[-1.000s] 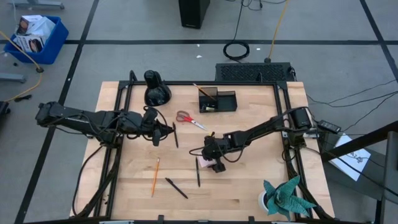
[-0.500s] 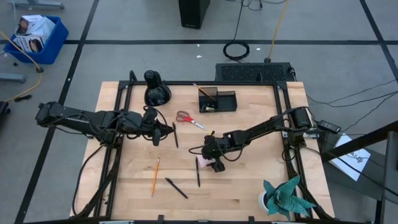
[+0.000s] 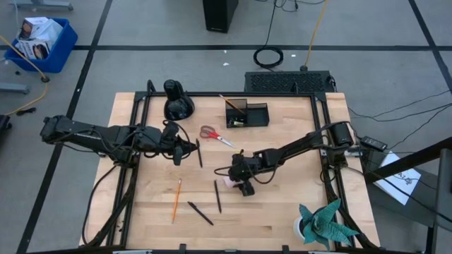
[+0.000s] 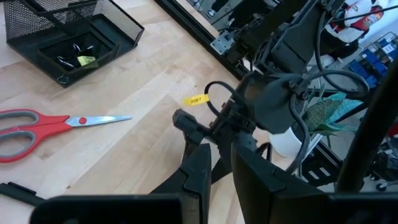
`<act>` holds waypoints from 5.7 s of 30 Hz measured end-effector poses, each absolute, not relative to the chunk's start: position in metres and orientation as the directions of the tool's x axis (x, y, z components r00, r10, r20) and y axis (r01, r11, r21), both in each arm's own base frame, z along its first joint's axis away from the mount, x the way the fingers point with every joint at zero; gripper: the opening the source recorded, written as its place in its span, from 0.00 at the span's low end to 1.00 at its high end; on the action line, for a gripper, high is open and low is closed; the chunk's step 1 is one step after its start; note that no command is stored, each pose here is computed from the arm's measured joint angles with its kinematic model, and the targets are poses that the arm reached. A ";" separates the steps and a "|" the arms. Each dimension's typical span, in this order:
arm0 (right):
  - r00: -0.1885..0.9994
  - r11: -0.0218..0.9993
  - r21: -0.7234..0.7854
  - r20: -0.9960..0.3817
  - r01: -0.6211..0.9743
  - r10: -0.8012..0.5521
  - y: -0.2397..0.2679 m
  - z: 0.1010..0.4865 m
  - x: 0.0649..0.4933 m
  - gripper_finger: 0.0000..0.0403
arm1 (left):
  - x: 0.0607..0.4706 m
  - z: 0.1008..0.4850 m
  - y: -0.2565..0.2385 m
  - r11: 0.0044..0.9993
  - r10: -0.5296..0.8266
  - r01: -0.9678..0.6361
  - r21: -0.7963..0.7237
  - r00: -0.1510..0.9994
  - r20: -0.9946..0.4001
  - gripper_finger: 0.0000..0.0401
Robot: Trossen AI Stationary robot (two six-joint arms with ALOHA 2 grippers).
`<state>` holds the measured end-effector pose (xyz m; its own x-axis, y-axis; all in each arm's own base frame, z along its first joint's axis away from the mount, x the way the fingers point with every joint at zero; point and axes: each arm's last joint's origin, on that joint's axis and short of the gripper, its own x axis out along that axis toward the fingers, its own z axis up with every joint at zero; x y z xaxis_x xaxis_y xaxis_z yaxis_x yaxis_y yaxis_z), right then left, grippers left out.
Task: Pick and place office supplies into organizer
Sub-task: Put the pink sticky notes into the black desk organizer, then put the orange pencil into the black desk organizer
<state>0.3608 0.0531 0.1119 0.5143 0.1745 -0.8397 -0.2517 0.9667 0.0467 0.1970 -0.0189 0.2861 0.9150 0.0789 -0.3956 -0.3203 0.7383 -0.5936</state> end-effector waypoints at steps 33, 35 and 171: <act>0.535 0.994 -0.068 -0.845 -0.089 -0.010 -0.005 0.175 0.336 0.63 | 0.198 0.287 -0.017 0.752 0.111 -0.328 -0.571 0.918 -0.381 0.17; 0.534 0.995 -0.080 -0.845 -0.063 -0.034 -0.011 0.182 0.332 0.63 | 0.198 0.288 -0.017 0.753 0.110 -0.322 -0.574 0.922 -0.372 0.17; 0.637 0.987 0.129 -0.770 0.098 0.037 0.026 0.224 0.316 0.81 | 0.206 0.233 -0.090 0.323 0.270 -0.626 -0.709 0.779 -0.565 0.17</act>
